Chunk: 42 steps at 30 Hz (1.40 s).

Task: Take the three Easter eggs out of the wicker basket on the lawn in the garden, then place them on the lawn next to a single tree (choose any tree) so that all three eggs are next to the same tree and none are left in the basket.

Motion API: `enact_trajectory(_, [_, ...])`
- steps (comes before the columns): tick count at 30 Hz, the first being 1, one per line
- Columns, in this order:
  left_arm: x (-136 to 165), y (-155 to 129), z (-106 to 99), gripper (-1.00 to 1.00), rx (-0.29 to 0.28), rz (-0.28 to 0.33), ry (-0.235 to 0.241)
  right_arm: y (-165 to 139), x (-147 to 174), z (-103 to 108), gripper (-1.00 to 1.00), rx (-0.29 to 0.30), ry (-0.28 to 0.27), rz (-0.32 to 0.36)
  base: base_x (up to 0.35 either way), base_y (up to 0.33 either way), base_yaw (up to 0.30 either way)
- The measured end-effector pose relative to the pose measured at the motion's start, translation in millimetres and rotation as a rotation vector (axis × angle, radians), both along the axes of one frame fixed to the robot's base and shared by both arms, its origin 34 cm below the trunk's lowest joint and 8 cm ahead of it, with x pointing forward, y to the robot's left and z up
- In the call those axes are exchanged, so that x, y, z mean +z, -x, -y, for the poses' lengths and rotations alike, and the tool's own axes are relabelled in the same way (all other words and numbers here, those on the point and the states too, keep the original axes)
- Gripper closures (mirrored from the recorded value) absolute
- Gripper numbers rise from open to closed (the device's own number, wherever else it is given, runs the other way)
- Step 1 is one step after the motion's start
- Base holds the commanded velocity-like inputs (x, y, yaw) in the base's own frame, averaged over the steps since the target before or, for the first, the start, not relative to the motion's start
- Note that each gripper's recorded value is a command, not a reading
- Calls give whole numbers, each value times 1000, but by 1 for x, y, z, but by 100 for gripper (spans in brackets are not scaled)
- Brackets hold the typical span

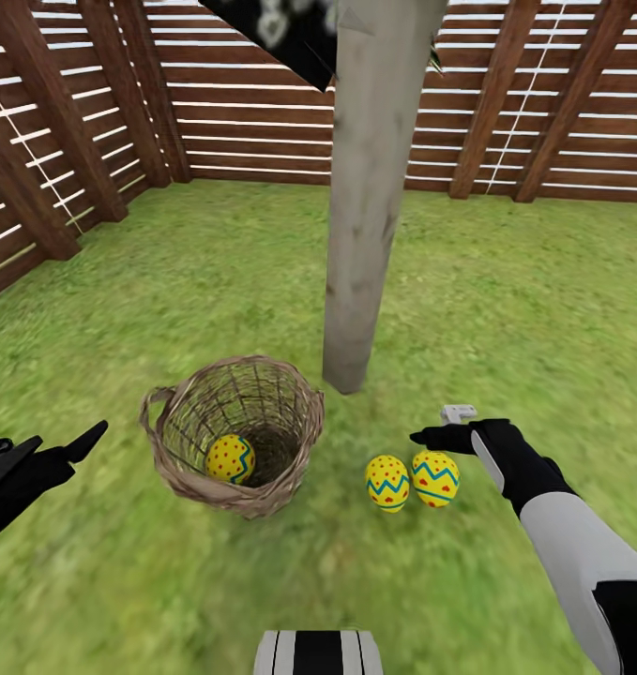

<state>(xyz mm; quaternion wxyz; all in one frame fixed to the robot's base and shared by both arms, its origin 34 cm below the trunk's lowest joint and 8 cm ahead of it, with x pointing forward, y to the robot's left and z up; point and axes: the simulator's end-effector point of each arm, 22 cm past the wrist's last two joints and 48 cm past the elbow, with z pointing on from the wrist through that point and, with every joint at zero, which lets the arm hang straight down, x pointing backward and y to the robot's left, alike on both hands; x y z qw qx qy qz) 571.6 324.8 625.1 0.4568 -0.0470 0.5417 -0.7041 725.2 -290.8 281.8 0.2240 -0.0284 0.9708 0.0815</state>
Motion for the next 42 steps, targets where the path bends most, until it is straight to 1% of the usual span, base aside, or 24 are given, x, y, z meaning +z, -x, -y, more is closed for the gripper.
enact_trajectory(3, [5,1,1,-100,-1,8,-2,-9,16,-2,-100,4,-2,33,-335,0,0])
enact_trajectory(6, [10,1,2,-100,3,13,-8,-21,38,-5,-100,13,-5,82,-339,0,0])
enact_trajectory(9, [15,1,2,-100,6,20,-13,-40,73,-10,-100,17,-21,156,-158,0,0])
enact_trajectory(10, [17,2,2,-100,6,22,-14,-47,96,-10,-100,-16,-81,177,-34,0,0])
enact_trajectory(12, [21,3,2,-100,3,25,-11,-46,115,-4,-100,-57,-142,173,-17,0,0])
enact_trajectory(14, [25,4,2,-100,0,28,-8,-38,130,0,-100,-75,-198,158,-87,0,0])
enact_trajectory(15, [27,4,2,-100,-1,30,-7,-32,142,2,-100,-71,-239,155,-207,0,0])
enact_trajectory(18, [33,6,2,-100,-3,41,-6,-12,168,10,-100,-35,-307,160,-281,0,0])
enact_trajectory(21, [40,8,2,-100,-3,53,-6,4,200,26,-100,-19,-392,199,-326,0,0])
enact_trajectory(22, [42,9,2,-100,-3,57,-6,8,206,30,-100,-23,-407,208,-335,0,0])
enact_trajectory(24, [46,10,2,-100,-3,65,-6,11,215,34,-100,-26,-424,221,-338,0,0])
enact_trajectory(27, [52,12,2,-100,-3,77,-5,14,226,35,-100,-23,-436,239,-340,0,0])
enact_trajectory(33, [64,17,9,-100,-25,104,3,15,251,27,-100,12,-471,276,-309,0,0])
enact_trajectory(42, [66,19,12,-100,-32,112,5,15,261,24,-100,27,-473,295,-30,0,0])
